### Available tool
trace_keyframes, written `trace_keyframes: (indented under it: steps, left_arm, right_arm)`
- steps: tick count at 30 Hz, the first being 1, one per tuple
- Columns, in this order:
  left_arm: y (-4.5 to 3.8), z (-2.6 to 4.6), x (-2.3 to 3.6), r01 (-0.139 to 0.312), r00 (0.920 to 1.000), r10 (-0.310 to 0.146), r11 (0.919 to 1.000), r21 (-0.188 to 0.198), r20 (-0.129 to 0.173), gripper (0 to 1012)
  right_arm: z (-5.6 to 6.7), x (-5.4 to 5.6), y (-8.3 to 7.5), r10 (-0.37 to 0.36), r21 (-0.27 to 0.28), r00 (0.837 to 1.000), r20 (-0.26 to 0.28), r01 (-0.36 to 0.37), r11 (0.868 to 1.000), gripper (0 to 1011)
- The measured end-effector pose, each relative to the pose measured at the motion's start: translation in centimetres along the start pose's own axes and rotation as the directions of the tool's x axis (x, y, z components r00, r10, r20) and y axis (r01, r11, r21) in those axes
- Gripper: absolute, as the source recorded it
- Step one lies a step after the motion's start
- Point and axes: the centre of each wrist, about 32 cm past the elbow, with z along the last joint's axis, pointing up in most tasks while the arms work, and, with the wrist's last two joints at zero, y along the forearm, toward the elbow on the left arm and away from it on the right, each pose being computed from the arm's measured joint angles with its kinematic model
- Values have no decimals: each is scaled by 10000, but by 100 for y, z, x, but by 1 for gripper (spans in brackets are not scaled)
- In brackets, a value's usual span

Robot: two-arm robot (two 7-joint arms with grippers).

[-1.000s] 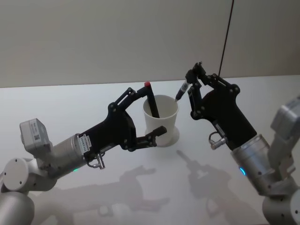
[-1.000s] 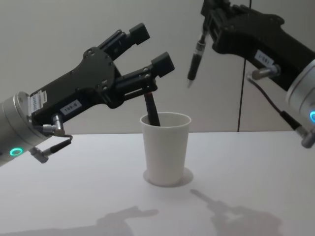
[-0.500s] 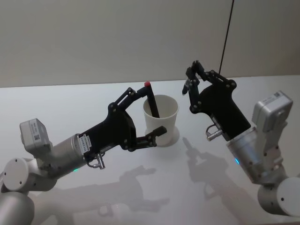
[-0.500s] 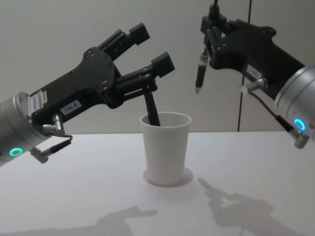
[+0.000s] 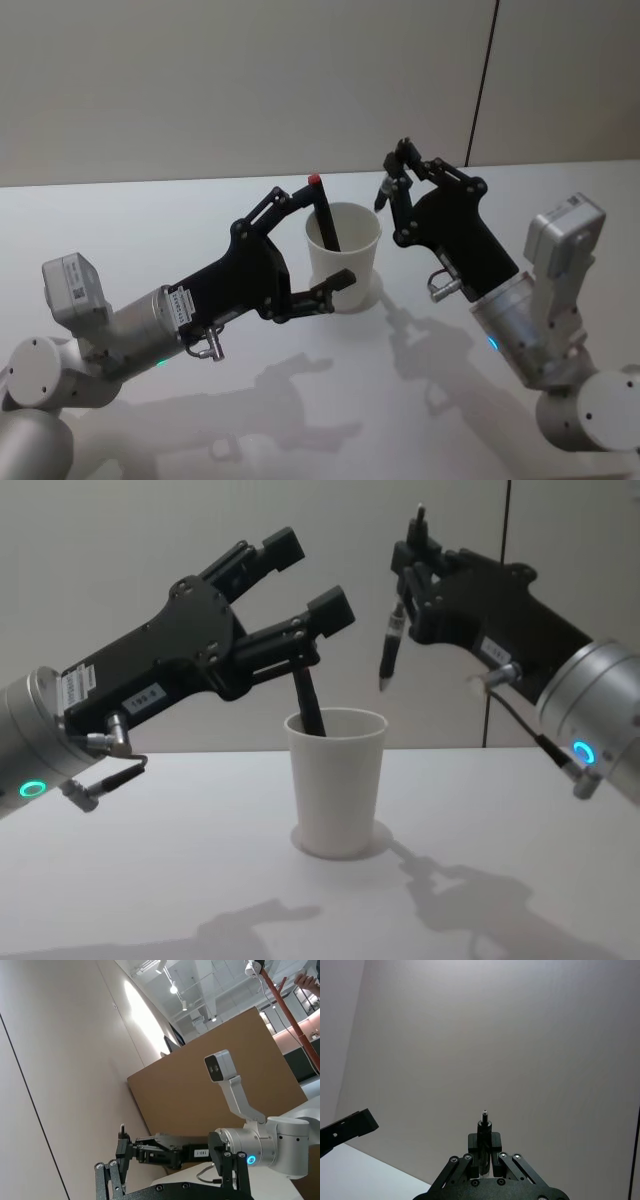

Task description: Place the pen into the pen holder.

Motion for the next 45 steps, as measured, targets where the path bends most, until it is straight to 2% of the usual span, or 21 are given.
trace_keyframes:
  steps: [10, 13, 14, 21, 24, 26, 27, 28, 29, 33, 34, 37, 41, 45]
  left_arm:
    - [0, 0, 0, 0, 10000, 0, 10000, 0, 0, 1000]
    - [0, 0, 0, 0, 10000, 0, 10000, 0, 1, 1000]
    - [0, 0, 0, 0, 10000, 0, 10000, 0, 0, 1000]
    - [0, 0, 0, 0, 10000, 0, 10000, 0, 0, 1000]
    - [0, 0, 0, 0, 10000, 0, 10000, 0, 1, 1000]
    - [0, 0, 0, 0, 10000, 0, 10000, 0, 0, 1000]
    - [0, 0, 0, 1, 10000, -1, 10000, 0, 0, 1000]
    - [0, 0, 0, 0, 10000, 0, 10000, 0, 1, 1000]
    - [0, 0, 0, 1, 10000, -1, 10000, 0, 1, 1000]
    - [0, 0, 0, 0, 10000, 0, 10000, 0, 0, 1000]
    - [0, 0, 0, 1, 10000, -1, 10000, 0, 1, 1000]
    - [0, 0, 0, 0, 10000, 0, 10000, 0, 0, 1000]
    - [0, 0, 0, 1, 10000, -1, 10000, 0, 0, 1000]
    - [0, 0, 0, 0, 10000, 0, 10000, -1, 0, 1000]
  right_arm:
    - [-150, -19, 123, 162, -143, 9987, -490, -169, 9998, 130]
    - [-199, -25, 164, 182, -193, 9981, -592, -194, 9996, 157]
    - [-222, -25, 184, 179, -219, 9978, -631, -194, 9996, 213]
    - [-294, -34, 249, 159, -241, 9969, -771, -178, 9996, 386]
    - [-311, -38, 267, 154, -225, 9966, -805, -172, 9996, 524]
    - [-318, -40, 276, 154, -223, 9965, -822, -173, 9996, 556]
    - [-324, -43, 281, 156, -219, 9964, -835, -175, 9996, 626]
    - [-327, -44, 285, 156, -213, 9963, -842, -175, 9996, 626]
    - [-330, -46, 289, 155, -200, 9962, -853, -172, 9997, 684]
    - [-335, -50, 298, 154, -184, 9960, -878, -171, 9997, 804]
    - [-335, -51, 300, 156, -178, 9960, -882, -173, 9997, 804]
    - [-338, -54, 306, 156, -154, 9958, -902, -171, 9997, 928]
    - [-338, -57, 313, 160, -128, 9957, -912, -173, 9998, 1001]
    - [-339, -59, 316, 162, -118, 9956, -922, -173, 9998, 1001]
